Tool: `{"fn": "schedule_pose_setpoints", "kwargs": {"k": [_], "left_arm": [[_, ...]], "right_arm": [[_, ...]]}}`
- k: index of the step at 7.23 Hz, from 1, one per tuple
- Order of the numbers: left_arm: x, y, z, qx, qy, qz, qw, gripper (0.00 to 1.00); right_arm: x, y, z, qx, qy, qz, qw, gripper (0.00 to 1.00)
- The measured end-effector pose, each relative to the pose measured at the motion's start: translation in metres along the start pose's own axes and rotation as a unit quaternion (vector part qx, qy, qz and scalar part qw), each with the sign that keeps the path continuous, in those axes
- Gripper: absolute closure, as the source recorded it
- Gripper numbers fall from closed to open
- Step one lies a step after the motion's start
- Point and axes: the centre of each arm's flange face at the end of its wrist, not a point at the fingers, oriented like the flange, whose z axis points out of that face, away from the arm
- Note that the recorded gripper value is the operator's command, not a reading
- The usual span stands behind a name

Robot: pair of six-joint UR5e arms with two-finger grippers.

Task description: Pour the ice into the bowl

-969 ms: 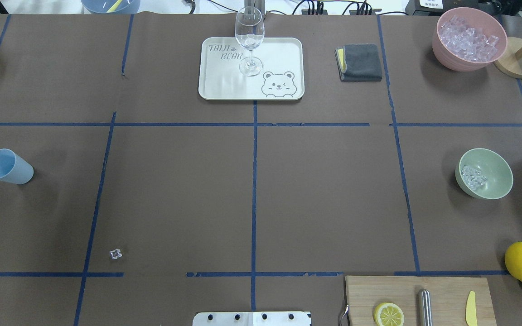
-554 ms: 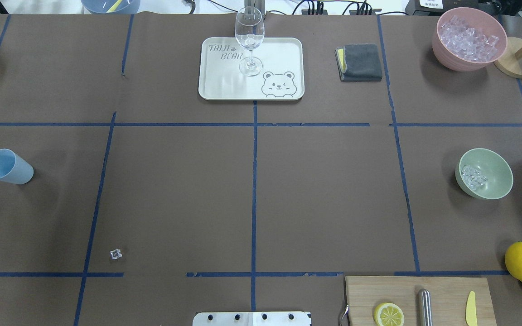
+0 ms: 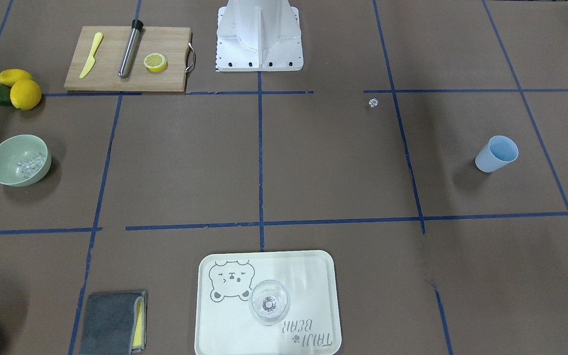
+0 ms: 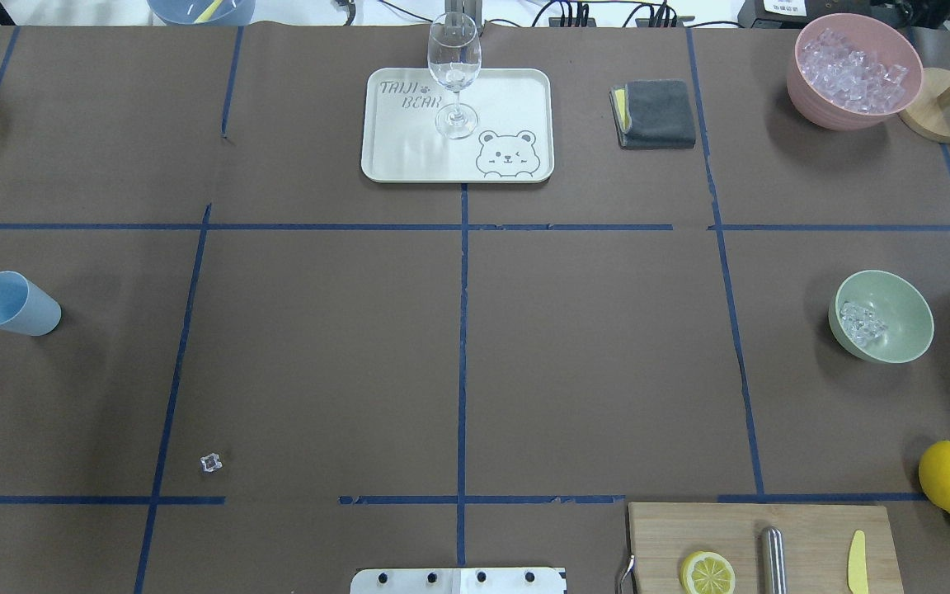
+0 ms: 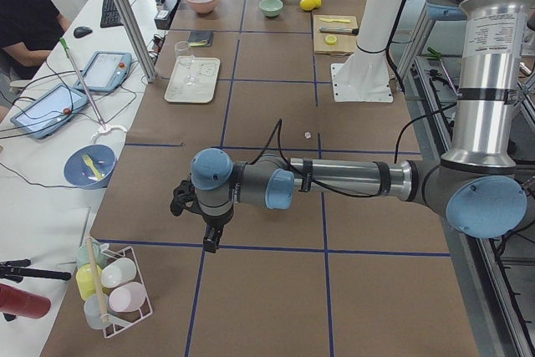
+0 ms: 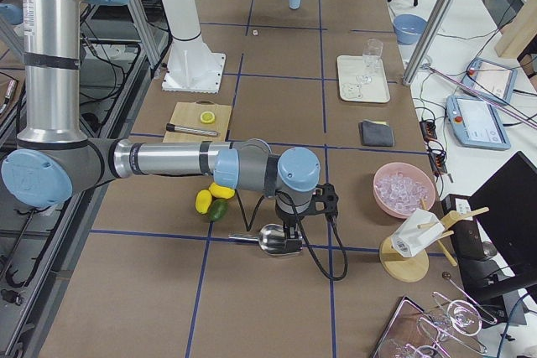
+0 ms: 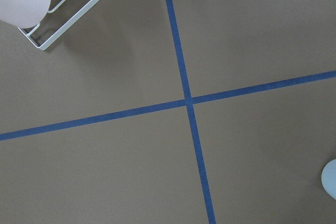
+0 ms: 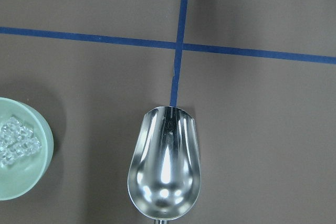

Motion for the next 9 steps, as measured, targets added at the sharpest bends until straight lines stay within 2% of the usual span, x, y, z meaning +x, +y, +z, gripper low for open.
{"fn": "schedule_pose_setpoints", "kwargs": {"k": [5,6,9], "left_arm": [[-0.002,0.001,0.002,-0.001,0.001,-0.021,0.9998,0.00],[-0.002,0.001,0.002,-0.001,0.001,-0.024,0.9997,0.00],[-0.002,0.001,0.002,0.000,0.001,-0.026,0.9997,0.00]], "right_arm": [[-0.003,-0.006,-0.004,0.005,0.004,0.000,1.0000,0.00],[-0.004,-0.010,-0.006,0.015,0.006,0.004,0.9999,0.00],[-0.001,-0.020,-0.005,0.057,0.007,0.056,0.9968,0.00]]}}
